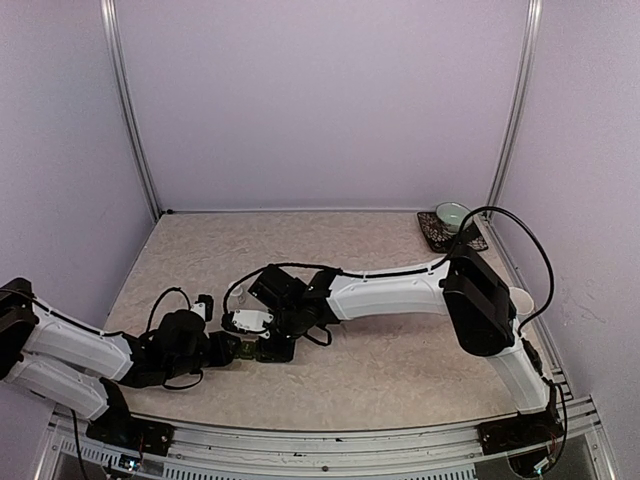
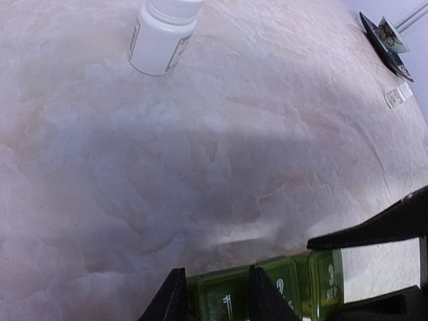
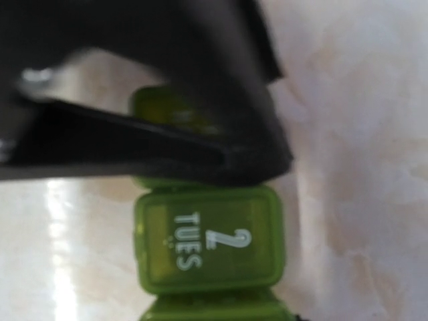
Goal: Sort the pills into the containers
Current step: Close the pill container on the pill container.
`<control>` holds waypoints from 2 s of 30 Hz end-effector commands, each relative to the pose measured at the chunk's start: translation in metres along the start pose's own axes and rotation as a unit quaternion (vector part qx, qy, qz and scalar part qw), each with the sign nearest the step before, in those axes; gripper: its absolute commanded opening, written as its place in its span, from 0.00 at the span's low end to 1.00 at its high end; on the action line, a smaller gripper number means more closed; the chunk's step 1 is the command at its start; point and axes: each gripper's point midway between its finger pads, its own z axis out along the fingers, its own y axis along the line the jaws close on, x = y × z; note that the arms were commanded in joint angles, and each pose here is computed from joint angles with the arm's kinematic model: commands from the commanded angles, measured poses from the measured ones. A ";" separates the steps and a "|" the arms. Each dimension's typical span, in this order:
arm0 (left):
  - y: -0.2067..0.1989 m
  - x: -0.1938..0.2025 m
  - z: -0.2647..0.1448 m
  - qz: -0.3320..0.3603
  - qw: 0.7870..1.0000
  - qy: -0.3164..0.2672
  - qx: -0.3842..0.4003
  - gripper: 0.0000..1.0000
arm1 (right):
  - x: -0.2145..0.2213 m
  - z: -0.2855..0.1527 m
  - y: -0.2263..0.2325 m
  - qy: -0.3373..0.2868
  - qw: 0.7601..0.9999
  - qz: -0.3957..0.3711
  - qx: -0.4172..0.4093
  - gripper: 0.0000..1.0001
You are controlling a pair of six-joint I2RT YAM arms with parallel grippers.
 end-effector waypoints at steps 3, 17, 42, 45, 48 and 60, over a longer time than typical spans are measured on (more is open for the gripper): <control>-0.013 0.022 -0.001 0.007 0.998 0.048 0.035 0.31 | 0.010 0.006 -0.018 -0.005 0.999 0.026 0.022 0.30; -0.015 0.024 -0.001 0.005 0.998 0.049 0.042 0.31 | 0.014 0.016 -0.015 0.019 0.999 0.036 -0.007 0.31; -0.016 0.027 -0.004 0.003 0.998 0.053 0.045 0.31 | 0.052 0.048 -0.012 0.096 0.995 -0.026 0.017 0.30; -0.016 0.027 -0.004 0.003 0.998 0.053 0.046 0.31 | 0.053 0.049 -0.014 0.101 0.994 -0.033 0.021 0.31; -0.017 0.027 -0.004 0.004 0.997 0.054 0.046 0.31 | 0.053 0.051 -0.013 0.106 0.993 -0.040 0.016 0.31; -0.010 0.028 -0.003 0.005 0.998 0.055 0.030 0.31 | 0.038 0.029 -0.011 0.082 0.996 -0.043 -0.002 0.57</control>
